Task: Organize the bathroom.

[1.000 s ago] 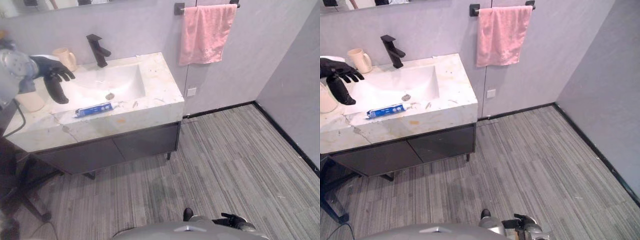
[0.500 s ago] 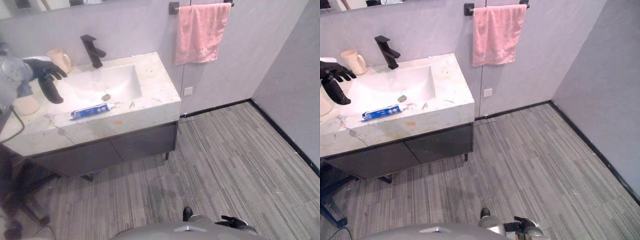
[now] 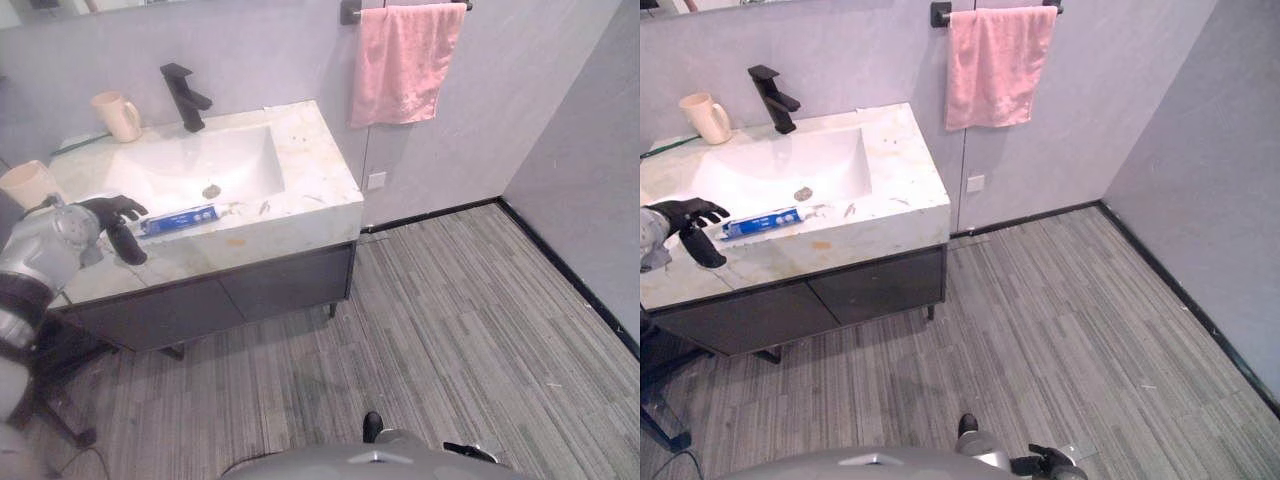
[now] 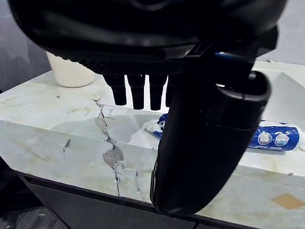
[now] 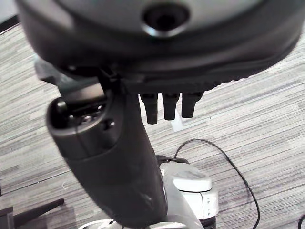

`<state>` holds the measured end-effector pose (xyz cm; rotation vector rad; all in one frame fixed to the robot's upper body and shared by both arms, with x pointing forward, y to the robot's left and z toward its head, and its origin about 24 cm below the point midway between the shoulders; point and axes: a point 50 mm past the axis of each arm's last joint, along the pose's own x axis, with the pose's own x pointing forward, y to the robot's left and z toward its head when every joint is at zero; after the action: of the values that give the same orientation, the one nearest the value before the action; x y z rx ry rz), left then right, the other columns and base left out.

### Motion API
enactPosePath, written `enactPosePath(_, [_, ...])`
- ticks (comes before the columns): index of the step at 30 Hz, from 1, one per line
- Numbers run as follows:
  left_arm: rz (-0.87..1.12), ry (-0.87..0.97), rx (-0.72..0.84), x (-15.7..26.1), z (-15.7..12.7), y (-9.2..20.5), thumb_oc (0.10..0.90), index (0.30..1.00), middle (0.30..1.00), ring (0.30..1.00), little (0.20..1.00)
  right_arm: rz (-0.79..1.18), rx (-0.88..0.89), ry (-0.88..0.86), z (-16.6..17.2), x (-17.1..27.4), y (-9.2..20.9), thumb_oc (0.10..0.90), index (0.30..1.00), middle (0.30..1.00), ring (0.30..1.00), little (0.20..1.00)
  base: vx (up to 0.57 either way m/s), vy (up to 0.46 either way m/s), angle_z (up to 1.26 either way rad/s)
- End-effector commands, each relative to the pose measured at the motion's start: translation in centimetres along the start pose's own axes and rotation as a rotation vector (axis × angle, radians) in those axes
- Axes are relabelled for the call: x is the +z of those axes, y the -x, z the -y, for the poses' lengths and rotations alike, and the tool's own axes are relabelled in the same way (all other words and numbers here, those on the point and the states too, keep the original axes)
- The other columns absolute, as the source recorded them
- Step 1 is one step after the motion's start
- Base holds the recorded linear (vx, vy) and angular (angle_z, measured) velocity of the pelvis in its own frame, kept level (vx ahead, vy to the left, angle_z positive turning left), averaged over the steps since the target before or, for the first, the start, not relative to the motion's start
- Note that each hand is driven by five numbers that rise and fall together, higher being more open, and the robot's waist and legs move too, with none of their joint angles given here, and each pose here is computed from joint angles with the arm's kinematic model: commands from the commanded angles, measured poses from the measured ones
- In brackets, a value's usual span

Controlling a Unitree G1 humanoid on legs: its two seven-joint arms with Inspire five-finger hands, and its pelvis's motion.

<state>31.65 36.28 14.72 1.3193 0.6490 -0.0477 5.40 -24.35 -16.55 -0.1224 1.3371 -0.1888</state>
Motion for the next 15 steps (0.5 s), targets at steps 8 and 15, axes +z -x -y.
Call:
enactPosePath(8, [-0.014, -0.003, 0.449, -0.5, -8.6, 3.3, 0.800, 0.900, 0.900, 0.900, 0.900, 0.056, -0.015, -0.012, 0.7, 1.3, 0.0, 0.800, 0.900, 0.900, 0.900, 0.900, 0.00, 0.000, 0.00])
enactPosePath(15, [0.000, 0.009, 0.441, -0.5, -8.2, 3.0, 0.800, 0.900, 0.900, 0.900, 0.900, 0.053, -0.011, -0.012, 0.5, 1.1, 0.0, 0.800, 0.900, 0.900, 0.900, 0.900, 0.00, 0.000, 0.00])
